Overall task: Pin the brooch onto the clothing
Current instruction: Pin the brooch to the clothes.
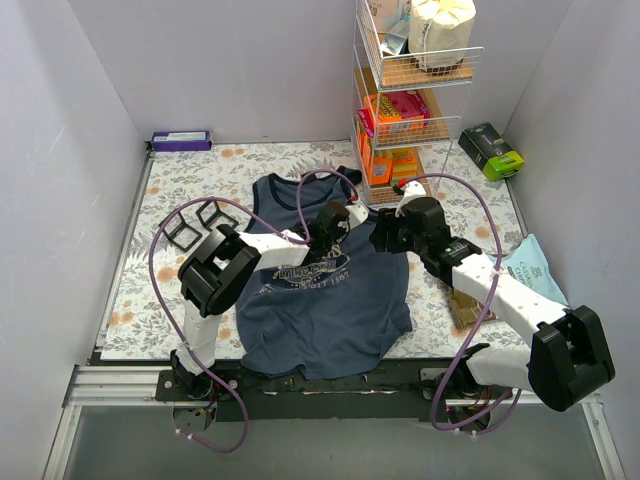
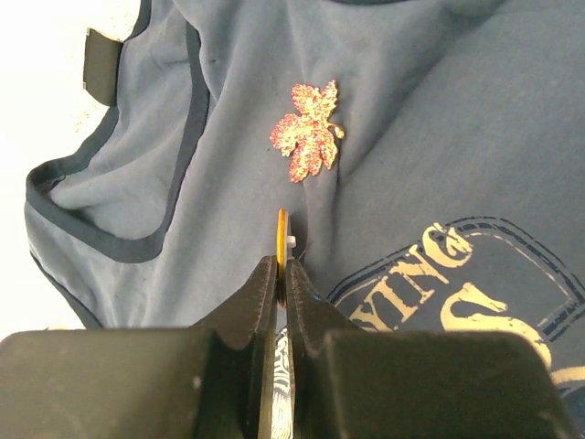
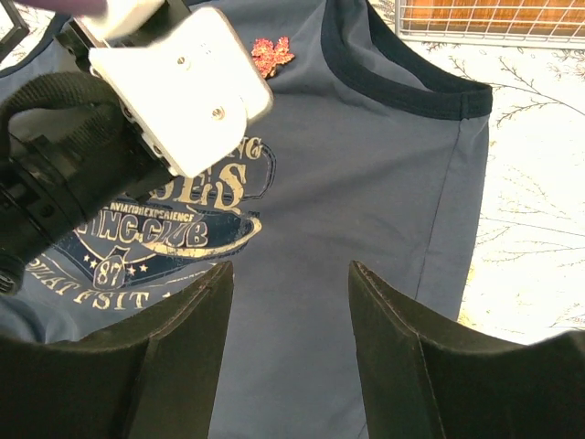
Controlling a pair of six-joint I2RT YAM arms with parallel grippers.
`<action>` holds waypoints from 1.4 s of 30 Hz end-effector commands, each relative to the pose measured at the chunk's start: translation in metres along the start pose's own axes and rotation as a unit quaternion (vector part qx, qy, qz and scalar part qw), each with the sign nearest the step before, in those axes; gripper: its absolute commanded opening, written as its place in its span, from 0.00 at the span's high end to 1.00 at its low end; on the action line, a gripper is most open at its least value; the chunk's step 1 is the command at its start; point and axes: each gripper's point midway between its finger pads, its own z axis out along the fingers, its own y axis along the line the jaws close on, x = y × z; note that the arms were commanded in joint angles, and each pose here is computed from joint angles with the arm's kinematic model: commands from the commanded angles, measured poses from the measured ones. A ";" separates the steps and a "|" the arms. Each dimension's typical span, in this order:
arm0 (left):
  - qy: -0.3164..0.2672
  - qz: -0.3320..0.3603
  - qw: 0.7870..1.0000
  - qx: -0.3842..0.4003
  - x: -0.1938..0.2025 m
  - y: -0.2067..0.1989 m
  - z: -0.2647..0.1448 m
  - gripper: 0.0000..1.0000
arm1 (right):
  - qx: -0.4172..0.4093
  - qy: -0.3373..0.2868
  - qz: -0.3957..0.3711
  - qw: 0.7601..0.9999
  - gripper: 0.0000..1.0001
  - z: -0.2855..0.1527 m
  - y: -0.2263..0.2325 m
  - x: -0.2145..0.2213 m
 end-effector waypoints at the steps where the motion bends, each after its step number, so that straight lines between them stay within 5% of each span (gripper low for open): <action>1: -0.012 0.014 1.000 -0.019 -0.016 0.006 -0.001 1.00 | -0.008 -0.033 0.004 0.999 0.39 -0.008 0.003 -0.017; 24: -0.057 0.068 0.993 -0.083 -0.028 0.021 -0.021 1.00 | -0.019 -0.039 0.014 0.999 0.38 -0.015 0.005 -0.012; 42: -0.043 0.109 0.993 -0.034 -0.014 -0.006 -0.018 1.00 | -0.018 -0.053 0.013 0.998 0.38 -0.022 0.003 -0.015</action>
